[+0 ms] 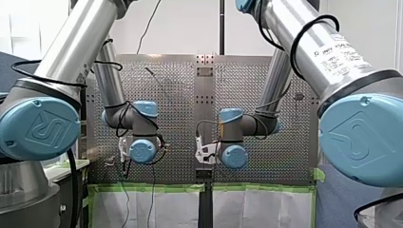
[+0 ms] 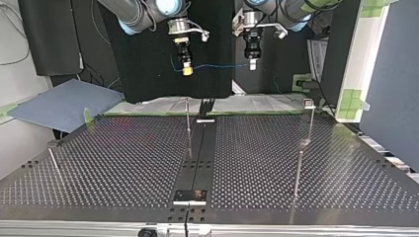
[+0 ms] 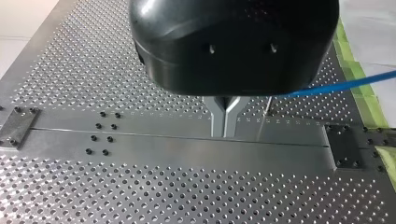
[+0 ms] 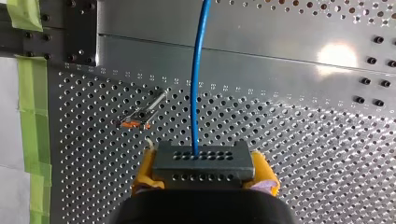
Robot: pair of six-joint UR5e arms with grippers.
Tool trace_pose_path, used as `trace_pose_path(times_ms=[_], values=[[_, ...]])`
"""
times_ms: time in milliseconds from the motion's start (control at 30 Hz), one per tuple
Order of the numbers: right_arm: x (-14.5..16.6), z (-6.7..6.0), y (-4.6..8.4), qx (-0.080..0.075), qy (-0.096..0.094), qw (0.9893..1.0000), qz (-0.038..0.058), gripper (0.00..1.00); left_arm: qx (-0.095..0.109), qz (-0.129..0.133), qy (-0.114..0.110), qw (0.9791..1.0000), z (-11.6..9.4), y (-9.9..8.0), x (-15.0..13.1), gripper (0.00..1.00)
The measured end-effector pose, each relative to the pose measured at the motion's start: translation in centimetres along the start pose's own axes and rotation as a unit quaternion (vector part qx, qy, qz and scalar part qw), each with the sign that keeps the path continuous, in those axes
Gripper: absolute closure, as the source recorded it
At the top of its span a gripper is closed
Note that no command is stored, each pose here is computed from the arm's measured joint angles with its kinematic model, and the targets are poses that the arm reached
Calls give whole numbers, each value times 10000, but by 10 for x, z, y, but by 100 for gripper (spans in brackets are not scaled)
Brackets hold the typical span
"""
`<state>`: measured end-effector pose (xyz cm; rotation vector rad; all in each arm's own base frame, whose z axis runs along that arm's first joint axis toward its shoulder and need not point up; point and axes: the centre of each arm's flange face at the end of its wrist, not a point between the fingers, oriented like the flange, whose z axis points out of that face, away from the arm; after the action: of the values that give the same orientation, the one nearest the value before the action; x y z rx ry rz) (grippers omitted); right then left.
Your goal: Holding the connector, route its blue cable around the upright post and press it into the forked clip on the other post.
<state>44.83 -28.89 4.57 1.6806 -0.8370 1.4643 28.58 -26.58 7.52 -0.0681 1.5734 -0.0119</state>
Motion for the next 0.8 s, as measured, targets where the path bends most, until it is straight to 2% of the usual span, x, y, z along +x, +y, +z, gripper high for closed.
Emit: trace_pose_path(times_ms=[167, 267, 433, 500, 633, 733, 800], values=[[0, 0, 0, -2, -1, 10000, 1, 100, -1, 7, 5, 10000, 0, 0, 0, 100], [-2, 4, 3, -73, -44, 10000, 32, 100, -14, 66, 21, 10000, 2, 1, -1, 100], [16, 16, 4, -248, 39, 9994, 224, 100, 1, -64, -105, 9999, 18, -7, -18, 100], [26, 21, 5, -328, 101, 9989, 317, 100, 28, -119, -168, 9998, 25, -10, -27, 100], [51, 32, 9, -503, 243, 9971, 520, 100, -26, -161, -277, 9995, 38, -12, -43, 100], [71, 40, 13, -634, 356, 9953, 637, 100, -118, -170, -324, 9993, 44, -9, -54, 100], [82, 44, 14, -679, 420, 9945, 677, 100, -173, -199, -370, 9990, 49, -8, -64, 100]])
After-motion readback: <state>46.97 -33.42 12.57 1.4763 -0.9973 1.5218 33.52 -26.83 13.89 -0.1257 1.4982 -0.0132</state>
